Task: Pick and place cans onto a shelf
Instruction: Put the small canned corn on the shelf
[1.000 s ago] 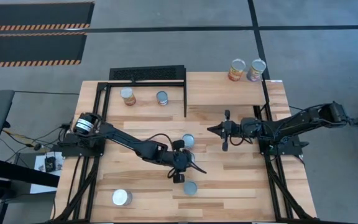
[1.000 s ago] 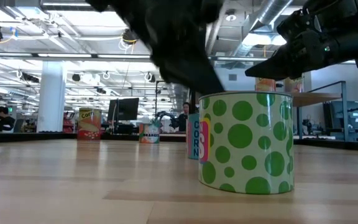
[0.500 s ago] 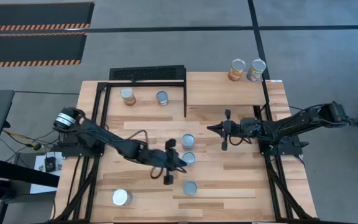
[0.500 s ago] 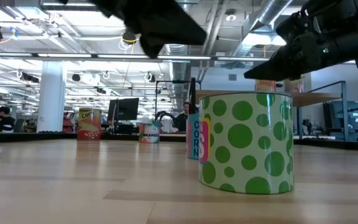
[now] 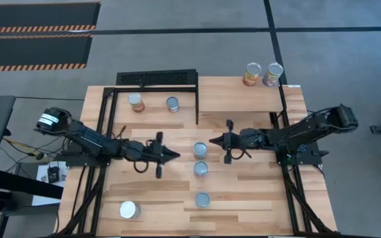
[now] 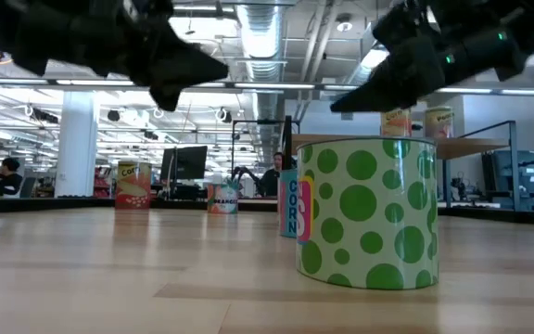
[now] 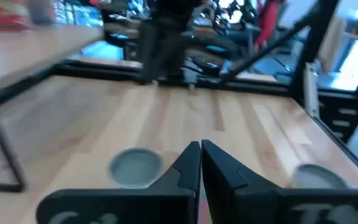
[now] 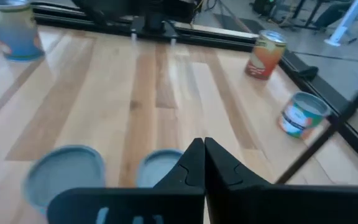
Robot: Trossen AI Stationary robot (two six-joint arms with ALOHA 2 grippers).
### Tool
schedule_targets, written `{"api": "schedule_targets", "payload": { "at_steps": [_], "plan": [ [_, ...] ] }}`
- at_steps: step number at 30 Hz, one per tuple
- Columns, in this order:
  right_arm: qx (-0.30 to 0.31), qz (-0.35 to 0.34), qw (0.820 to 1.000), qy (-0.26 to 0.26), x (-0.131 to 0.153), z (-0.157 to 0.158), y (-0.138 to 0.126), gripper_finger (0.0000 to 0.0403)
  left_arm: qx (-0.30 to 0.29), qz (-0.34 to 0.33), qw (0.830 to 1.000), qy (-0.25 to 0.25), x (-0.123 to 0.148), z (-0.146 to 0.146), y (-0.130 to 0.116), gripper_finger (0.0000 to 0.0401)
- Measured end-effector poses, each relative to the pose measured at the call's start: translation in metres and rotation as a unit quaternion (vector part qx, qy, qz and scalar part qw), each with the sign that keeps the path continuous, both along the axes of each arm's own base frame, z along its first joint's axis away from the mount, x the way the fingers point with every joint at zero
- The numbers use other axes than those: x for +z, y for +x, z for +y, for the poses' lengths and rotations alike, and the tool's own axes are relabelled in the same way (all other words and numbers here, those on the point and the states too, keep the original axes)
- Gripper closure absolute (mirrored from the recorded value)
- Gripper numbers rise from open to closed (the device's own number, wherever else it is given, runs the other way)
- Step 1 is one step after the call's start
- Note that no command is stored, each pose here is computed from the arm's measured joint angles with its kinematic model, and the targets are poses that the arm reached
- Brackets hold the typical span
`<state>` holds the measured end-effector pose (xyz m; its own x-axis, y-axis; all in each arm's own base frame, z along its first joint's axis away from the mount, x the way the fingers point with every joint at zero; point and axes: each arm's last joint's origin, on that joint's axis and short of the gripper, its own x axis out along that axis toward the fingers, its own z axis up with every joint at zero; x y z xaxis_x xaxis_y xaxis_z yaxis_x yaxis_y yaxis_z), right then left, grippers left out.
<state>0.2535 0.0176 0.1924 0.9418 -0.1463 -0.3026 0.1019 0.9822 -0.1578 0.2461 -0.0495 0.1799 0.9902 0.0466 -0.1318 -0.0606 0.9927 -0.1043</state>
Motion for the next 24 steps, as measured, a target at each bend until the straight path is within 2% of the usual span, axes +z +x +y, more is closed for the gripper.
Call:
{"api": "schedule_targets", "payload": {
  "at_steps": [8,15,24],
  "plan": [
    [0.027,0.054,0.998,0.021,0.019,0.023,0.027,0.0374,0.021,-0.040,0.999,0.015,-0.015,0.036,-0.027,0.0397],
    [0.033,0.133,0.990,0.038,0.018,0.045,0.044,0.0315,0.032,-0.040,0.999,0.015,-0.019,0.058,-0.032,0.0397],
    [0.038,0.167,0.985,0.030,0.018,0.058,0.056,0.0237,0.050,-0.025,0.998,0.030,-0.022,0.067,-0.032,0.0397]
  ]
}}
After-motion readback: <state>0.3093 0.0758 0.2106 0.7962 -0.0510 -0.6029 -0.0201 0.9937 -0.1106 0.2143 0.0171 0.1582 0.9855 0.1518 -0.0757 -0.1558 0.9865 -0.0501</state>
